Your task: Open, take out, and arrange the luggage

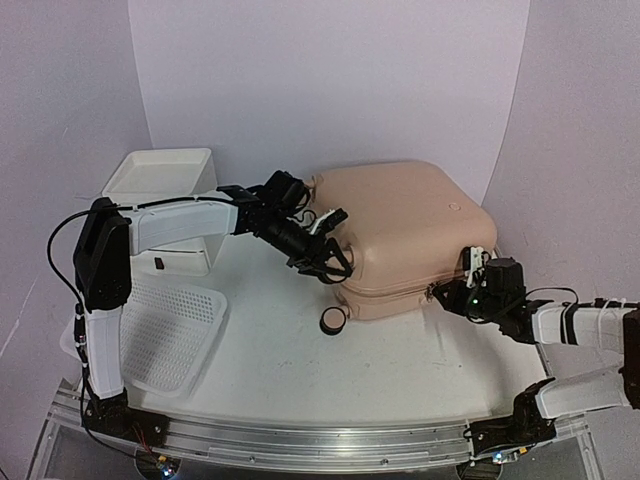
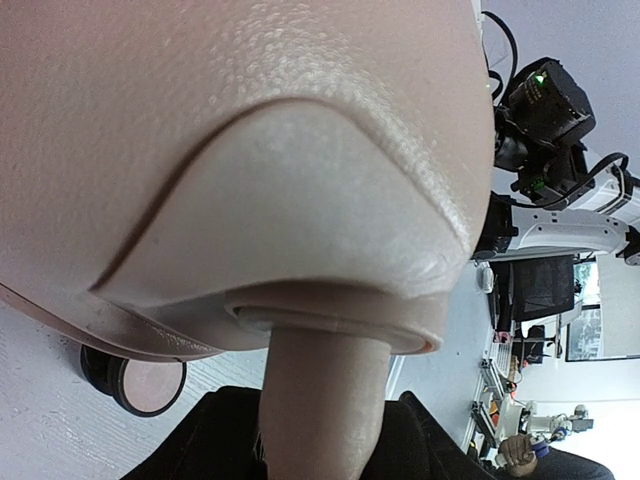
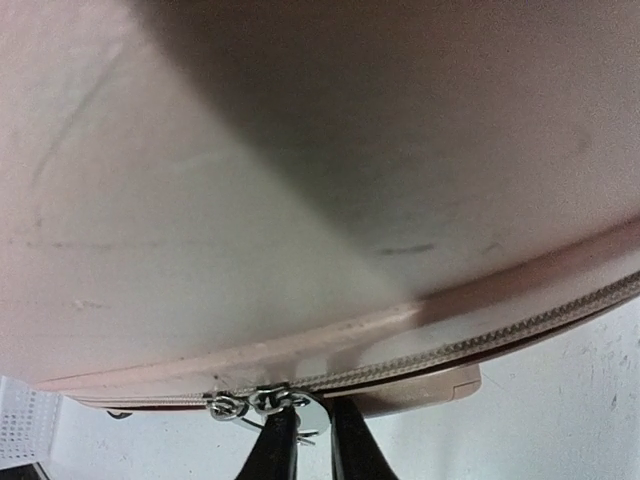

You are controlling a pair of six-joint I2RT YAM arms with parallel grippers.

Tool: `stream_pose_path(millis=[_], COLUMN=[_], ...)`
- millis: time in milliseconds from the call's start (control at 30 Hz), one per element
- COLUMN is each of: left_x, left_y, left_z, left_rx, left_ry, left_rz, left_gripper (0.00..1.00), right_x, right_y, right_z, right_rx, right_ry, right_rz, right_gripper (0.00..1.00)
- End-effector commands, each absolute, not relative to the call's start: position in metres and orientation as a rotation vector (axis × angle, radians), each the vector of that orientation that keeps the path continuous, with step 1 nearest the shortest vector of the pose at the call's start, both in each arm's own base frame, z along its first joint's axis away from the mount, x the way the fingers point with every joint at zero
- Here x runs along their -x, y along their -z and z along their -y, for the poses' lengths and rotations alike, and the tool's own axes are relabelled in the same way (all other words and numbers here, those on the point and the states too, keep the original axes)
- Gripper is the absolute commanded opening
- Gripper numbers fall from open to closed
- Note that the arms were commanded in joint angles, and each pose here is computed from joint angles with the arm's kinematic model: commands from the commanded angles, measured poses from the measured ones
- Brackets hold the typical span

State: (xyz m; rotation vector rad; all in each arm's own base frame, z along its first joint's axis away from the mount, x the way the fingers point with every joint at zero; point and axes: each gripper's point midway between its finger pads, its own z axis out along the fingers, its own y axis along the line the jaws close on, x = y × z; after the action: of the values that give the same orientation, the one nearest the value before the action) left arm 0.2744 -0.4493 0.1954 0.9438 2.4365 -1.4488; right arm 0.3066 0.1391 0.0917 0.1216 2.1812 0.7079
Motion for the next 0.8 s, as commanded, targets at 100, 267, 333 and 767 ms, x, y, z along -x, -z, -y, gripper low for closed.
stream_pose_path(millis=[100, 267, 333, 767], left_x=[-0.296, -0.298, -0.300, -0.319], left_y=[-0.257, -0.253, -0.251, -0.242], left_z=[0.446, 0.440, 0.438, 0.403], left_rx=[-0.808, -0.785, -0.770, -0.699], left_ry=[1.449, 1.426, 1.413, 1.255], left_rz=[-2.322, -2.338, -2.346, -2.367], left_gripper=[0.13, 0.13, 0.12, 0.10], right_x=[-0.318, -0.314, -0.311, -0.289], right_y=[-0.105, -0.107, -0.106, -0.093], right_z=[-0.133, -0.125, -0.118, -0.055], right_rx=[-0.111, -0.099, -0.096, 0.241], right_ry=[-0.644, -0.575, -0.516, 0.124], right_rz=[-2.128, -2.153, -2.188, -2.374], right_gripper=[0.04, 0.00, 0.00, 0.00])
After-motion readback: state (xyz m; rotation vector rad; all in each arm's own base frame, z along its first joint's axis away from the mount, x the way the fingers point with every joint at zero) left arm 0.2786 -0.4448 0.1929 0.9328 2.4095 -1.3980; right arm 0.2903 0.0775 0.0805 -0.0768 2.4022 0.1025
